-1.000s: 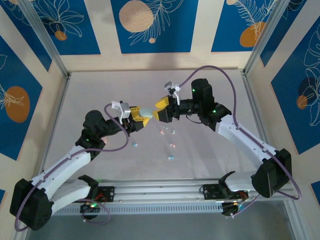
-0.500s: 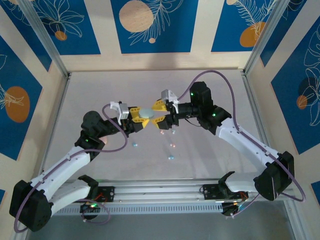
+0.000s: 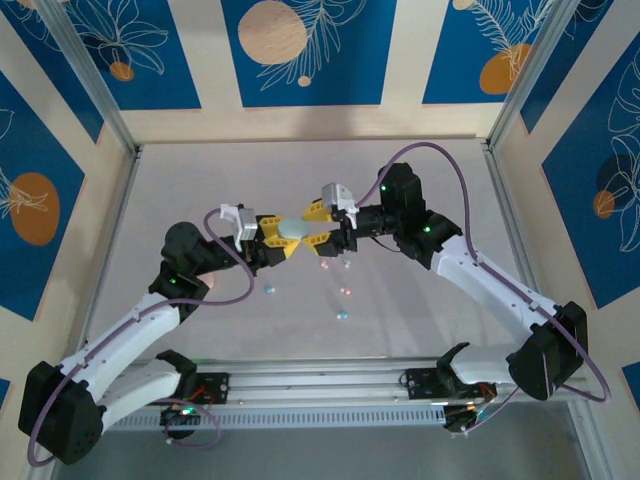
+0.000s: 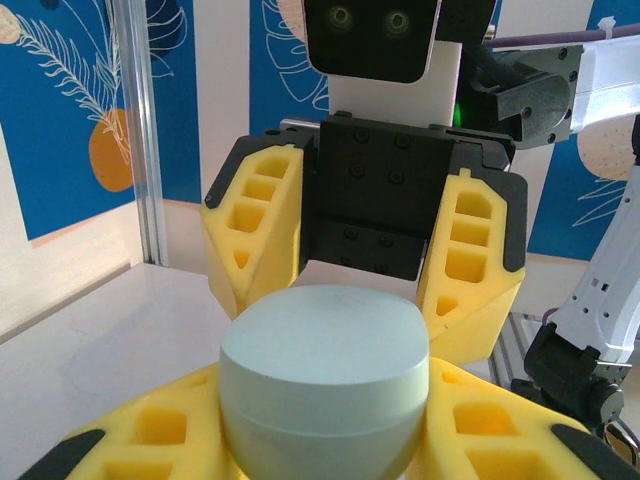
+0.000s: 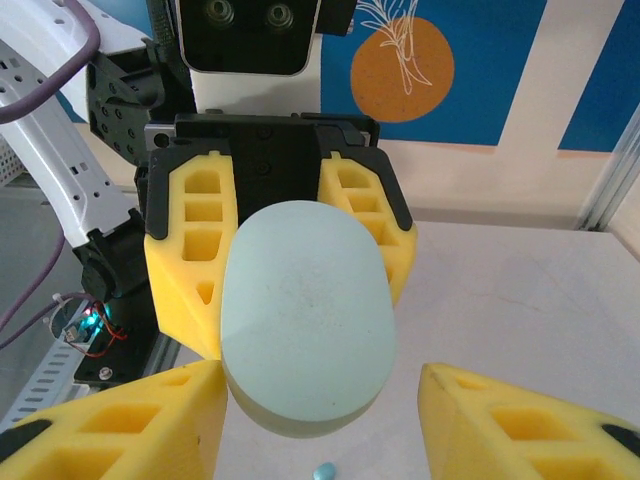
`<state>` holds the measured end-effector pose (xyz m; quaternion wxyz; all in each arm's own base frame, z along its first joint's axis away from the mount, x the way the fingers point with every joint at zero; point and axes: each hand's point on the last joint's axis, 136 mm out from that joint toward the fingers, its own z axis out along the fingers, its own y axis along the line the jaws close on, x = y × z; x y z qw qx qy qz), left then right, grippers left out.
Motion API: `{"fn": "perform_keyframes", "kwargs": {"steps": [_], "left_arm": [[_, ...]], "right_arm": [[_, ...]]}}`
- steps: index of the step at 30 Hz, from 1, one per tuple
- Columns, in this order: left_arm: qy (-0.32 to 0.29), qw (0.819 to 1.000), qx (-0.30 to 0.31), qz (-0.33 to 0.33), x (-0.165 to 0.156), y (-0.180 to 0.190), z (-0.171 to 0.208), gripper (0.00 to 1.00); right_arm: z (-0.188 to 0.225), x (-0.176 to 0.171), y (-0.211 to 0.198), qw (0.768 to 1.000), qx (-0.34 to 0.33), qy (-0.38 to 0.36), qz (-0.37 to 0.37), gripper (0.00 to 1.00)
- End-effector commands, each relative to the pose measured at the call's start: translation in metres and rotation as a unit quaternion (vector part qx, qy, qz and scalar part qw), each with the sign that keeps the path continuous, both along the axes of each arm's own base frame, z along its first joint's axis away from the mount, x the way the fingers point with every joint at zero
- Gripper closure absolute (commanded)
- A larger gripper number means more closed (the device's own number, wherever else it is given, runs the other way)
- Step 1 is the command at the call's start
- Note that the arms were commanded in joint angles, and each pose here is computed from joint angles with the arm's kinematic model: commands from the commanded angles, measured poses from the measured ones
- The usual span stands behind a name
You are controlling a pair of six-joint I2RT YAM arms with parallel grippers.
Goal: Insert wireless bluetooth earbuds into charging case
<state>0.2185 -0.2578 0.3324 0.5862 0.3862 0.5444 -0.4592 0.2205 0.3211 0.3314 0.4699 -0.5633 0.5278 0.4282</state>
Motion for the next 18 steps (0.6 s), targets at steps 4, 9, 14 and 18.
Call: {"fn": "perform_keyframes", "kwargs": {"steps": [4,9,14,18], "left_arm": [[-0.037,0.999,-0.018,-0.020,-0.0115,-0.0002,0.0263,0.68],[-0.036,0.999,-0.014,-0.019,-0.0114,-0.0003,0.0245,0.67],[-0.033,0.999,0.000,-0.016,-0.0103,-0.0003,0.0199,0.61],[-0.030,0.999,0.005,-0.012,-0.0091,0.0000,0.0184,0.57]], "right_arm": [[0.0095,-0.0015,0.0070,1.000,0.009,0.007,0.017,0.50],[0.0128,-0.0011,0.0078,1.000,0.013,0.005,0.016,0.56],[0.0164,-0.0037,0.0065,1.000,0.018,0.002,0.018,0.66],[0.0168,-0.0046,0.0055,1.000,0.020,0.000,0.016,0.67]]}}
